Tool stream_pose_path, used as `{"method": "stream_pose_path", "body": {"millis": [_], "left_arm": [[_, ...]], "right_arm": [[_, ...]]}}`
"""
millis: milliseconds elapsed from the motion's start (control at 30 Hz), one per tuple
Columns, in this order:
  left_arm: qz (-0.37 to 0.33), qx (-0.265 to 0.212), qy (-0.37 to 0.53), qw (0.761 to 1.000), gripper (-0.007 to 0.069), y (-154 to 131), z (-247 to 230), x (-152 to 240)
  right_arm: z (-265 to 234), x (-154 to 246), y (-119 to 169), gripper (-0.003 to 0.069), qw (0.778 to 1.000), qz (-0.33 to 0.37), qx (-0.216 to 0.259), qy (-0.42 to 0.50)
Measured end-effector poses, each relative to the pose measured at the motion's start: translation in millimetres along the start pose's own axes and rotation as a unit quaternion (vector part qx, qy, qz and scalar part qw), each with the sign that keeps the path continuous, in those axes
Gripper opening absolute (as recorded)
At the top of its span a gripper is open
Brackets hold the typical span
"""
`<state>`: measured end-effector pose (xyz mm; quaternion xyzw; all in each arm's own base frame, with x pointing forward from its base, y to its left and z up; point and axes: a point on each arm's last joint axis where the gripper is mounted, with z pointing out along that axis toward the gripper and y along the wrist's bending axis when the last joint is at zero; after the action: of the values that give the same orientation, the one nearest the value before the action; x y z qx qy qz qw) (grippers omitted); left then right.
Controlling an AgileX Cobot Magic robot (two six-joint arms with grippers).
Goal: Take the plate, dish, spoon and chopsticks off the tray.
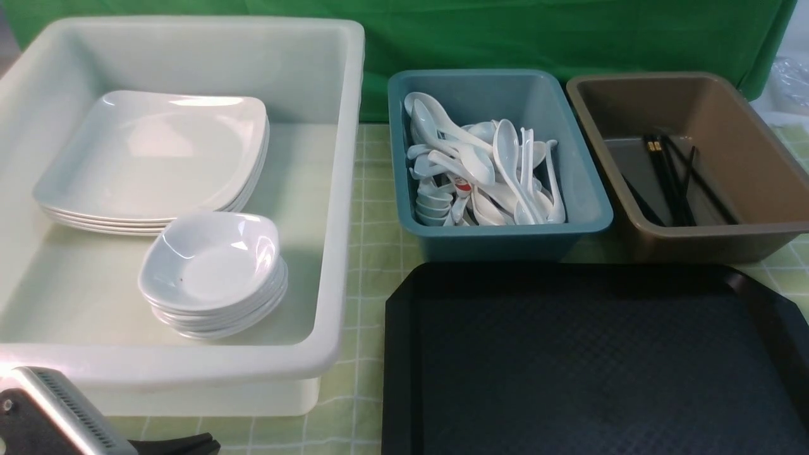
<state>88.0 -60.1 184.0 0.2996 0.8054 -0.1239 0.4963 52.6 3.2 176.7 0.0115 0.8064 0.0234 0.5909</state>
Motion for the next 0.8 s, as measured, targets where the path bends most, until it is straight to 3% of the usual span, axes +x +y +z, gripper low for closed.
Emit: {"method": "stream_pose_path", "body": {"millis": [133, 267, 367, 400, 467, 567, 800], "left_arm": [[0.012, -0.003, -0.011, 1.000, 0.0008, 0.6, 0.0, -1.8], [-0.016, -0.036, -0.080, 0.996, 0.0008, 7.5, -5.9, -12.6], [-0.081, -0.137, -0.169, 0.973, 0.0008, 26.4, -26.6, -16.2], [-0.082, -0.144, -0.179, 0.970, 0.0008, 27.1, -29.3, -16.3], [-0.097, -0.224, -0.221, 0.944, 0.0008, 33.9, -45.3, -4.8], [-0.105, -0.273, -0.238, 0.926, 0.0008, 33.3, -57.2, 3.6], [-0.146, -0.275, -0.144, 0.939, 0.0008, 25.8, -54.1, 27.1]], "right_arm": [[0.0, 0.0, 0.0, 0.0065, 1.000, 0.000, 0.000, 0.000], [-0.1, 0.0, 0.0, 0.0075, 1.000, 0.000, 0.000, 0.000], [-0.1, 0.0, 0.0, 0.0082, 1.000, 0.000, 0.000, 0.000], [-0.1, 0.0, 0.0, 0.0083, 1.000, 0.000, 0.000, 0.000], [-0.1, 0.0, 0.0, 0.0090, 1.000, 0.000, 0.000, 0.000], [-0.1, 0.0, 0.0, 0.0096, 1.000, 0.001, 0.000, 0.000], [0.0, 0.2, 0.0, 0.0113, 1.000, 0.001, 0.000, 0.001]]}}
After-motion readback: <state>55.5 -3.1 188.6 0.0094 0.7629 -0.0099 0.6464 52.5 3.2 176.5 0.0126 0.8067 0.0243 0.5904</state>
